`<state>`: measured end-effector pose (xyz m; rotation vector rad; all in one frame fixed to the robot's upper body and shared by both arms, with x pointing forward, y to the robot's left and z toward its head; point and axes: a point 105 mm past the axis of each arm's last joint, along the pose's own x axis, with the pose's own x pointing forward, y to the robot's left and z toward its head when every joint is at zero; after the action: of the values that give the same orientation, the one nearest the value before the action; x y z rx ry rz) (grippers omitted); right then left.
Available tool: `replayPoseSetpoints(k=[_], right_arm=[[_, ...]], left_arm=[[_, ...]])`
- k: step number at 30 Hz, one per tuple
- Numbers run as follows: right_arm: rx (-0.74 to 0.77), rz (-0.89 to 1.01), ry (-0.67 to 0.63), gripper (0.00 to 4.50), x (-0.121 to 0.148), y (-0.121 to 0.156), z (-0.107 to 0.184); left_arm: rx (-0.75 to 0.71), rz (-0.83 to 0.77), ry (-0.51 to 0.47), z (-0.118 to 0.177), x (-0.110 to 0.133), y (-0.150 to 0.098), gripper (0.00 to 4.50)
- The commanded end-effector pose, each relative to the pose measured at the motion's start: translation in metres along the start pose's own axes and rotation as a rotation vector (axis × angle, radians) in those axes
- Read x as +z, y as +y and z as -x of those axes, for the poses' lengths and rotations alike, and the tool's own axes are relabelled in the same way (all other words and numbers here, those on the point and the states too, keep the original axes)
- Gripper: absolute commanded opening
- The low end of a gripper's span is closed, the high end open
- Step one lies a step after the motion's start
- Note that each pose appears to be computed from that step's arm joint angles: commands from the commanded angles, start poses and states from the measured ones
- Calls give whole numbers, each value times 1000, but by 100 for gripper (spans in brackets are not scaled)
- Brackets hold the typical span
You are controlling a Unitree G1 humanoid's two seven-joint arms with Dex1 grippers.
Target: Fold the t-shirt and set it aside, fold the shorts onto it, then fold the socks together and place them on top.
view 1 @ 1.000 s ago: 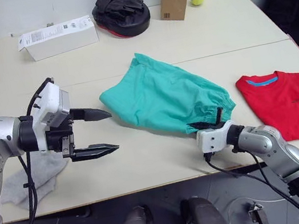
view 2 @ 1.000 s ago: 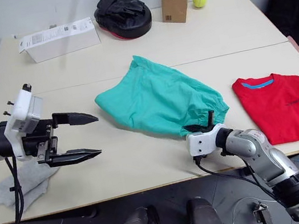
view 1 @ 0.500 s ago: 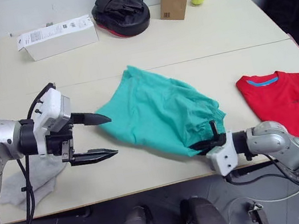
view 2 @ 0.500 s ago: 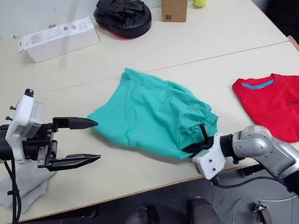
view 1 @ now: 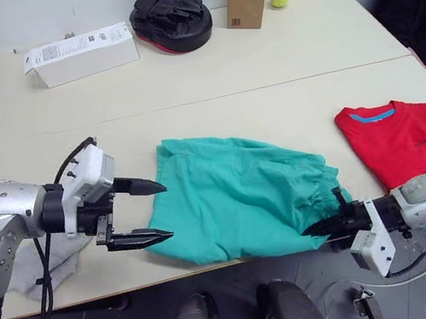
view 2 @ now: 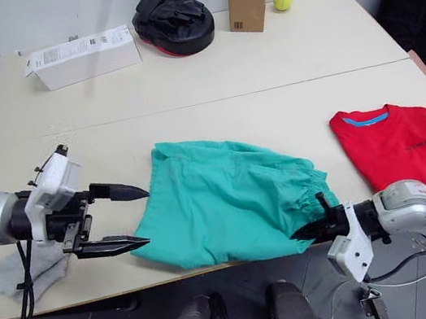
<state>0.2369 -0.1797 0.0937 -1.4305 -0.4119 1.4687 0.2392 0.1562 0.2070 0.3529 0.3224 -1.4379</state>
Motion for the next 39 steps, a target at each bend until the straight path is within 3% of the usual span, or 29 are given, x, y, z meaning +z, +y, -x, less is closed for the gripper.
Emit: replayPoseSetpoints(k=[1, 5, 6, 13, 17, 24, 25, 28, 32, 37, 39], right_arm=[[-42, 14, 30, 2, -5, -9, 8], [-79, -14, 48, 2, -8, -15, 13], [-92, -26, 53, 25, -8, -17, 14], [-188, -26, 113, 244, -10, -31, 26], [-245, -130, 145, 384, -4, -35, 41], [-478, -670, 151, 384, 7, -55, 73], [-520, -764, 130, 386, 9, -60, 74], [-572, -959, 41, 325, 16, -73, 63], [-547, -1053, -59, 195, 25, -85, 38], [-455, -1046, 16, 21, 4, -78, -12], [-399, -1069, 9, 0, 3, -70, -31]], left_arm=[[-32, -55, -12, -7, 6, -4, 450], [-38, -66, -31, -12, 8, 0, 450], [-37, -68, -35, -13, 9, 1, 450], [-35, -86, -49, -18, 11, 8, 450], [-10, -103, -78, -24, 15, 21, 450], [-12, -145, -148, -49, 28, 43, 450], [-27, -150, -151, -53, 29, 43, 431], [-50, -151, -146, -64, 28, 47, 360], [-44, -154, -89, -80, 12, 53, 238], [1, -132, 24, -100, -30, 61, 70], [13, -127, 61, -106, -47, 63, 7]])
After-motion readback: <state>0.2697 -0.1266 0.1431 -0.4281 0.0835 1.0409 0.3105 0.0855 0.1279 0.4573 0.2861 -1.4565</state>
